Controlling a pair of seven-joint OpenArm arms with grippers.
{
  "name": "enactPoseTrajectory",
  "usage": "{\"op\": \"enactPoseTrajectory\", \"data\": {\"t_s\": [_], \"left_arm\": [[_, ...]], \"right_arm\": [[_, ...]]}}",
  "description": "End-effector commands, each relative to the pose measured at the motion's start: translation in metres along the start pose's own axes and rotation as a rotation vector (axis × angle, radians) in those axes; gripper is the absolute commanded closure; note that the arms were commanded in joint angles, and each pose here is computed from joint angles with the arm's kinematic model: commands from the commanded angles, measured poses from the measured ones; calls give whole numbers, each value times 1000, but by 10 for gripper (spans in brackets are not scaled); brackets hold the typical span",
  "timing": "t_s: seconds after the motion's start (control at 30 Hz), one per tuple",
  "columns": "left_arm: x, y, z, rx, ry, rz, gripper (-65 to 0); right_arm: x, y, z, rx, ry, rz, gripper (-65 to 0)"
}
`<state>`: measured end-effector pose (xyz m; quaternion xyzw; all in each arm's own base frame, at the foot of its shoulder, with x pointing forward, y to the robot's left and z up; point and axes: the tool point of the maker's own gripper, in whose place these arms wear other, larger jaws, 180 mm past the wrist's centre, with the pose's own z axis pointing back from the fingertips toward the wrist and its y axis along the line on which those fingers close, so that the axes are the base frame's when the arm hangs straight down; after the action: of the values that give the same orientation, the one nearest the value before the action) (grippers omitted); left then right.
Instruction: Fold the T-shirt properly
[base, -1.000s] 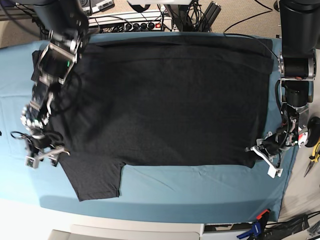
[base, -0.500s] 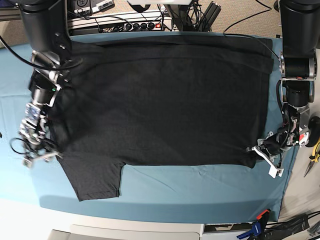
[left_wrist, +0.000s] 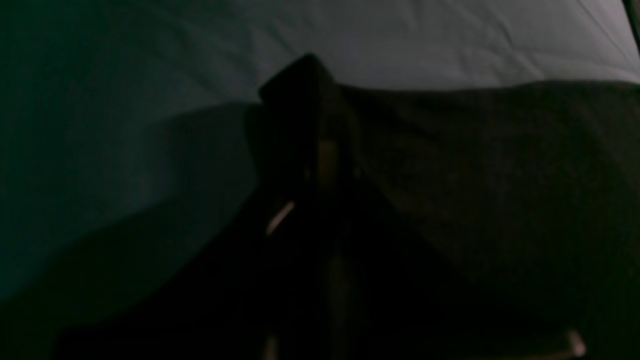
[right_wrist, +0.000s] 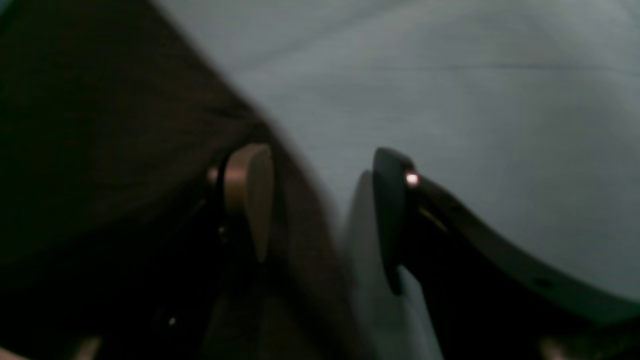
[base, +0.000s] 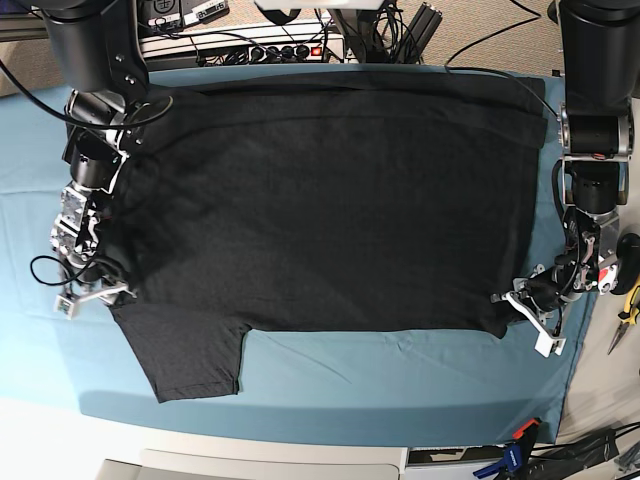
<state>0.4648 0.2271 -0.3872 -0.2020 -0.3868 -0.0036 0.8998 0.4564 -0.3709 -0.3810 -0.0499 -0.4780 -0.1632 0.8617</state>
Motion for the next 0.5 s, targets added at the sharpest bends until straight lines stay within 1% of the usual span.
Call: {"op": "enactPoseTrajectory", "data": {"t_s": [0.0,0.03,0.1,0.33,0.47], "left_arm": [[34,-2,7,-11,-80,-16,0],[34,-2,7,-11,-80,-16,0],[34,-2,7,-11,-80,-16,0],[34,-2,7,-12,-80,-16,0],[34,-2,7,-13,-81,-17,0]], "right_arm": [[29,1,1,19,-66,-12,-324],[32,5,1,41,-76,-24,-339],[38,7,1,54,-94,-52,-367],[47,7,2,54,-137,-65,-367],[59,10,2,64,-167,-88,-367]]}}
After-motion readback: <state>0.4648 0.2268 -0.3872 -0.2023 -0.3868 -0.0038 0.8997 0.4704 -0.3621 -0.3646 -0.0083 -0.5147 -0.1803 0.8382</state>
